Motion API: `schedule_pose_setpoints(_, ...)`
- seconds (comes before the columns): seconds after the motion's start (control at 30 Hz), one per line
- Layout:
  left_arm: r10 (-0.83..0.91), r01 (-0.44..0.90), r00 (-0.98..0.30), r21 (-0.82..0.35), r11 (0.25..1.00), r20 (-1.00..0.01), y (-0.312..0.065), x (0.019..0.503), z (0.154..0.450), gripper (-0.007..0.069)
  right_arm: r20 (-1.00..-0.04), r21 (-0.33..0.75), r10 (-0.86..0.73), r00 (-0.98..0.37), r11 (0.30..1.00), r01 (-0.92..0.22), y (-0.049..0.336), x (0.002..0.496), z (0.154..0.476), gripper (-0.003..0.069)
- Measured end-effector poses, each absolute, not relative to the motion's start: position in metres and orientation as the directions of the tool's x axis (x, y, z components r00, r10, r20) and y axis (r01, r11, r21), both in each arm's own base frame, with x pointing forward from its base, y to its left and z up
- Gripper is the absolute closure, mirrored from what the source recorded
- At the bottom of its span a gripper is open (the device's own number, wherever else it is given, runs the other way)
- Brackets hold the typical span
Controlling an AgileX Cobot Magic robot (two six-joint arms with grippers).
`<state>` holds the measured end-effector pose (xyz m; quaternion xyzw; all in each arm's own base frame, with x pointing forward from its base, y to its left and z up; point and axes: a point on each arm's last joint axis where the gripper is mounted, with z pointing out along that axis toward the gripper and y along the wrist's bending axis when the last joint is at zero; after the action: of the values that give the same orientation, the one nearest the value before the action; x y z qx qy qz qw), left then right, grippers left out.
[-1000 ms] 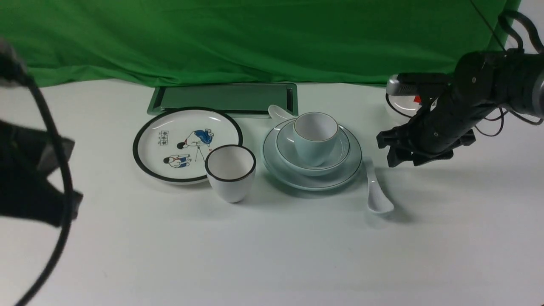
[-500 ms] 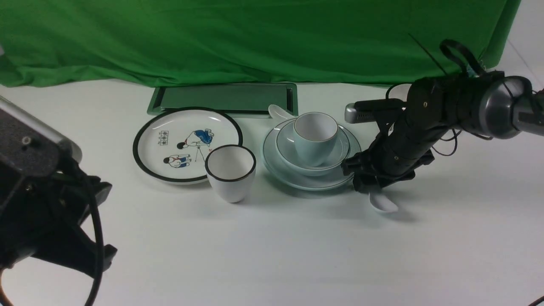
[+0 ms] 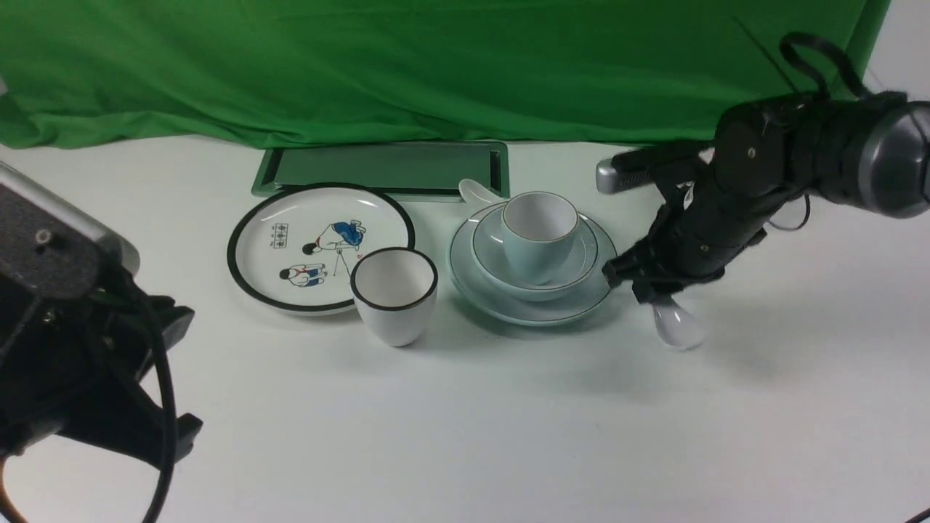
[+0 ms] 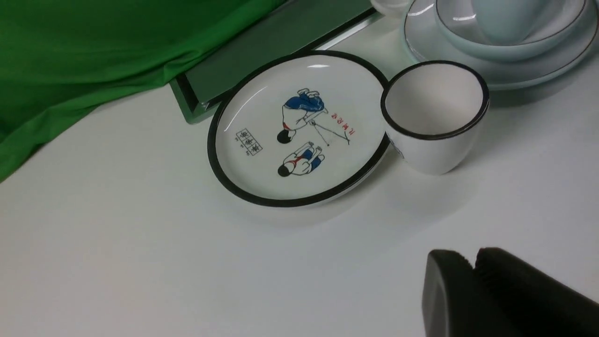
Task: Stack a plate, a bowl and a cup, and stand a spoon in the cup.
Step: Use the right arm to grab a blue soup spoon, then use the right arm to put the blue soup spoon into the blue teacup in the middle
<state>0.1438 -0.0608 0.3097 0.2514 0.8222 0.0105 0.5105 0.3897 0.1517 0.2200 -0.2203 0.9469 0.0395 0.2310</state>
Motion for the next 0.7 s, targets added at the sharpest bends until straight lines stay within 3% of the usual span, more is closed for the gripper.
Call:
schedule_pose_setpoints(0.03, 0.424, 0.403, -0.351, 0.274, 0.873, -0.835, -0.061, 0.144, 0.310, 0.0612, -0.487, -0.030, -0.396, -0.778, 0.898, -0.439, 0.154, 0.390, 0.225, 0.0464)
schedule_pose_setpoints(0.07, 0.422, 0.405, -0.343, 0.273, 0.873, -0.839, -0.061, 0.144, 0.310, 0.0612, -0.604, -0.046, -0.387, -0.696, 0.889, -0.455, 0.165, 0.392, 0.242, 0.0464)
schedule_pose_setpoints(0.17, 0.421, 0.405, -0.342, 0.273, 0.873, -0.840, -0.062, 0.144, 0.311, 0.0611, -0.826, -0.073, -0.325, -0.460, 0.871, -0.485, 0.196, 0.401, 0.263, 0.0464)
schedule_pose_setpoints(0.23, 0.422, 0.405, -0.344, 0.273, 0.873, -0.839, -0.061, 0.144, 0.310, 0.0609, -0.895, -0.081, -0.283, -0.345, 0.864, -0.497, 0.212, 0.407, 0.262, 0.0464)
schedule_pose_setpoints(0.33, 0.420, 0.403, -0.355, 0.268, 0.875, -0.835, -0.061, 0.144, 0.310, 0.0605, -0.934, -0.086, -0.247, -0.259, 0.857, -0.508, 0.228, 0.413, 0.247, 0.0464)
schedule_pose_setpoints(0.57, 0.419, 0.403, -0.359, 0.267, 0.876, -0.834, -0.061, 0.144, 0.309, 0.0599, -0.915, -0.111, -0.290, -0.279, 0.847, -0.519, 0.232, 0.420, 0.213, 0.0464)
schedule_pose_setpoints(0.7, 0.417, 0.403, -0.360, 0.264, 0.876, -0.834, -0.061, 0.143, 0.309, 0.0594, -0.913, -0.127, -0.305, -0.270, 0.842, -0.524, 0.232, 0.420, 0.213, 0.0412)
